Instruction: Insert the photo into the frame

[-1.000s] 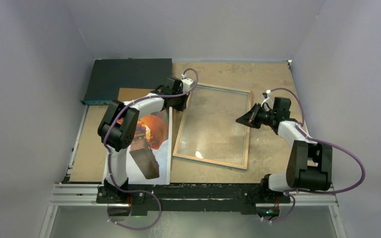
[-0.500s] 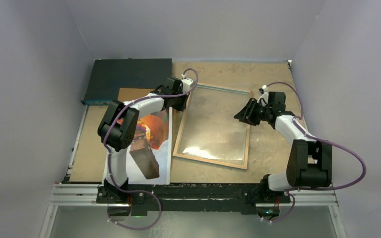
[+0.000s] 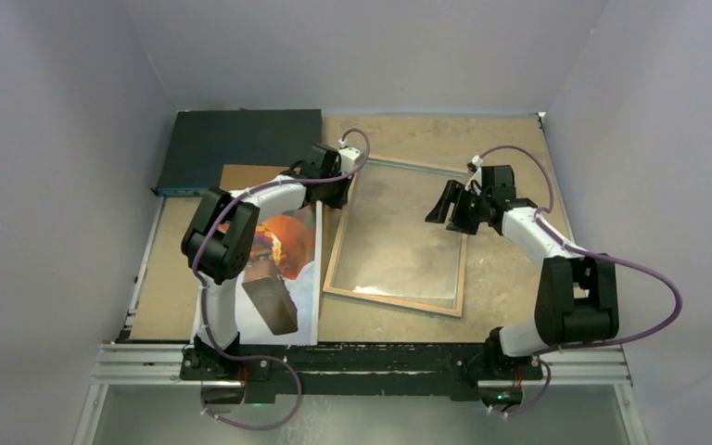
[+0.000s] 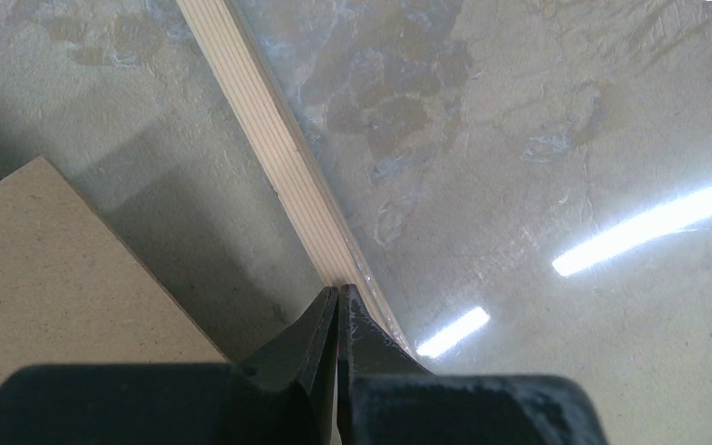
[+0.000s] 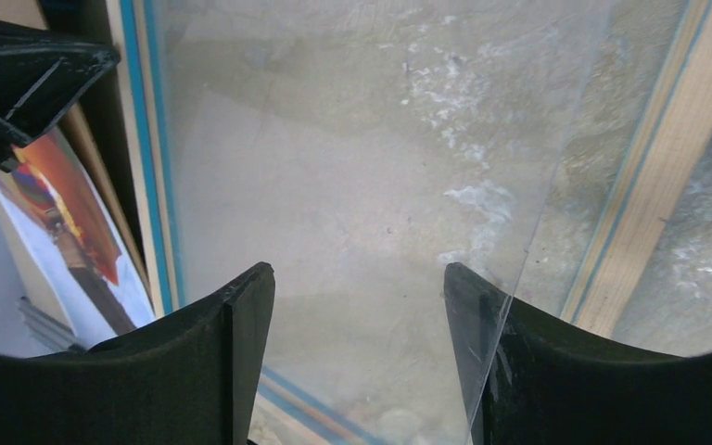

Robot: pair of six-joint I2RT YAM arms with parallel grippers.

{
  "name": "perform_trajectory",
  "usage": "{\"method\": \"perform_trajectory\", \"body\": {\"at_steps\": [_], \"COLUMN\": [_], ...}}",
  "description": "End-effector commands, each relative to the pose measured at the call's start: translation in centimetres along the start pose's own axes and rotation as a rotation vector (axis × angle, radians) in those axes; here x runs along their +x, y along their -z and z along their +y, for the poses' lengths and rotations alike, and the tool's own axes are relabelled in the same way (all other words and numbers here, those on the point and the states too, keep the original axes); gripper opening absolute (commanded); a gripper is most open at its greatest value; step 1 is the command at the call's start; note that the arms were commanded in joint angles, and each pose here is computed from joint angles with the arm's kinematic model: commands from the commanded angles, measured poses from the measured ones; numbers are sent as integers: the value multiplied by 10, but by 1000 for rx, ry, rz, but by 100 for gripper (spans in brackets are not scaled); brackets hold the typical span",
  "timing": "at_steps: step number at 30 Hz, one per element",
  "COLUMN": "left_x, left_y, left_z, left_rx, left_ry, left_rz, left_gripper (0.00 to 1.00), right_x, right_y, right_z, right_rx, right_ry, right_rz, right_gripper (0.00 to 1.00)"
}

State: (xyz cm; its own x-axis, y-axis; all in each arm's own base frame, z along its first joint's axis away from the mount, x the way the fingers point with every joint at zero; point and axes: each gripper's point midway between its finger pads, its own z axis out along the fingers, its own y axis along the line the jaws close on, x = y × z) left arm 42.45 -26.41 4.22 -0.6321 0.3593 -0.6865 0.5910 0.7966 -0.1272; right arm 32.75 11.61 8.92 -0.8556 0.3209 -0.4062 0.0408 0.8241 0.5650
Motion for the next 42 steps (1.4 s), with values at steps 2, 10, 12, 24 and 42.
{"method": "perform_trajectory", "body": {"at_steps": [2,10,12,24,42], "left_x": [23,24,24,26,28], "left_y": [6,6,6,5,5], "left_z": [-15,-15,-16,-16,-14], "left_rx": [54,57,57,58,55], "left_ry": [29,34,33,34,39], "left_rz": [71,71,71,73,76], "left_gripper": [0,0,0,0,0], "right_x": [-14,-9,-10,-12,-19], "right_y": [7,3,3,-4,-9], "right_z": [-5,-14,-19,-25,-39], "right_rx": [106,176,201,224,293], "right_ry": [70,86,87,96,102], "right_rz": [-38,-33,-38,-29,-41], "right_gripper": [74,79,81,85,91]}}
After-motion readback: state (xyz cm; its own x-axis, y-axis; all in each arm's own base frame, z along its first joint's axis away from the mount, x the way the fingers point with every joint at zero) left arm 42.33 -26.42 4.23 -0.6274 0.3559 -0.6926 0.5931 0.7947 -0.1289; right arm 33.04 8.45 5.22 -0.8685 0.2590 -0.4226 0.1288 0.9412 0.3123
